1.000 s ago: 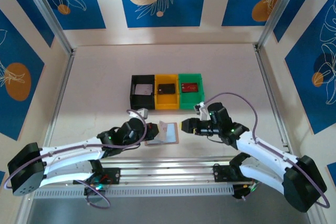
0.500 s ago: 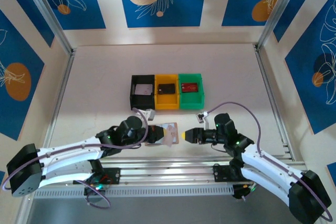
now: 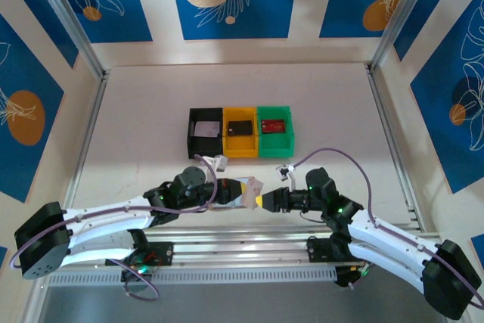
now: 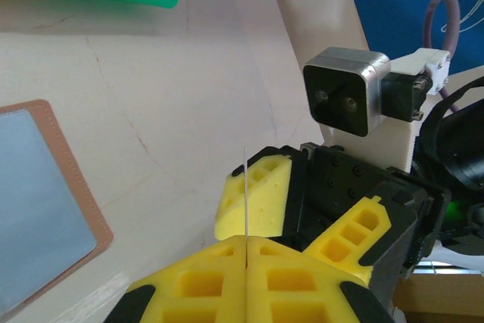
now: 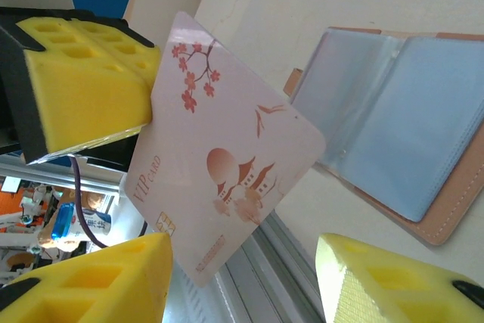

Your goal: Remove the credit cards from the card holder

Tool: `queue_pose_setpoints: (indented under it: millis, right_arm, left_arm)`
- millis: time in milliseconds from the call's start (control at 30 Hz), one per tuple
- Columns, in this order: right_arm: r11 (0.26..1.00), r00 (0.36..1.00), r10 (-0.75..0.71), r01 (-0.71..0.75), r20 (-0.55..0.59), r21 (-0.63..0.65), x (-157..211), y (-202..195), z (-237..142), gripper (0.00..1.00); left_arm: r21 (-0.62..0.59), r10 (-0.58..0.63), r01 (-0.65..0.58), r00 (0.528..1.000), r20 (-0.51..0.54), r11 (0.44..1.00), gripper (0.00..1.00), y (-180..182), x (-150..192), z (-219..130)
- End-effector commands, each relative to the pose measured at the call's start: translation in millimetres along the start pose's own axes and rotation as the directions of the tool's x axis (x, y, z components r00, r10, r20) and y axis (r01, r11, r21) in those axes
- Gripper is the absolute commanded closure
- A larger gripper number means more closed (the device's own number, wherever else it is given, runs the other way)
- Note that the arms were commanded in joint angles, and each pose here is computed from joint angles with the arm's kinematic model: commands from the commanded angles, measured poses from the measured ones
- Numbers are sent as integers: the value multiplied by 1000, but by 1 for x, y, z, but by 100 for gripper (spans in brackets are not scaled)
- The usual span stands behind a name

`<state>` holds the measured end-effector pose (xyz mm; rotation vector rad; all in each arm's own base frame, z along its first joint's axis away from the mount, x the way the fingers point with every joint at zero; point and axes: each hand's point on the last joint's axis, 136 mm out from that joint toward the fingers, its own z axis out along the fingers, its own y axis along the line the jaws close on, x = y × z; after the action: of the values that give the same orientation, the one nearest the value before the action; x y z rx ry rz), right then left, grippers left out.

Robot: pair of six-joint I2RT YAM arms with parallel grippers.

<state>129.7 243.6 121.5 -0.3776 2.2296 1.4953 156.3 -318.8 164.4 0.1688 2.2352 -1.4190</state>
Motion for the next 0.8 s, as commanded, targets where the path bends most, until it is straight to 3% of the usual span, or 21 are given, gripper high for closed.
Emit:
queue_pose_setpoints:
  millis: [0,767]
  right_arm:
    - [1000,999,-24,24,34,-11,-4,2,0,48]
    - [997,989,-55,61,134,-45,-15,14,-5,82]
  left_arm:
    - [42,-3,4,1000,-10,999,100,-7,4,2]
    - [78,-9,10,1000,-5,997,100,-12,10,4]
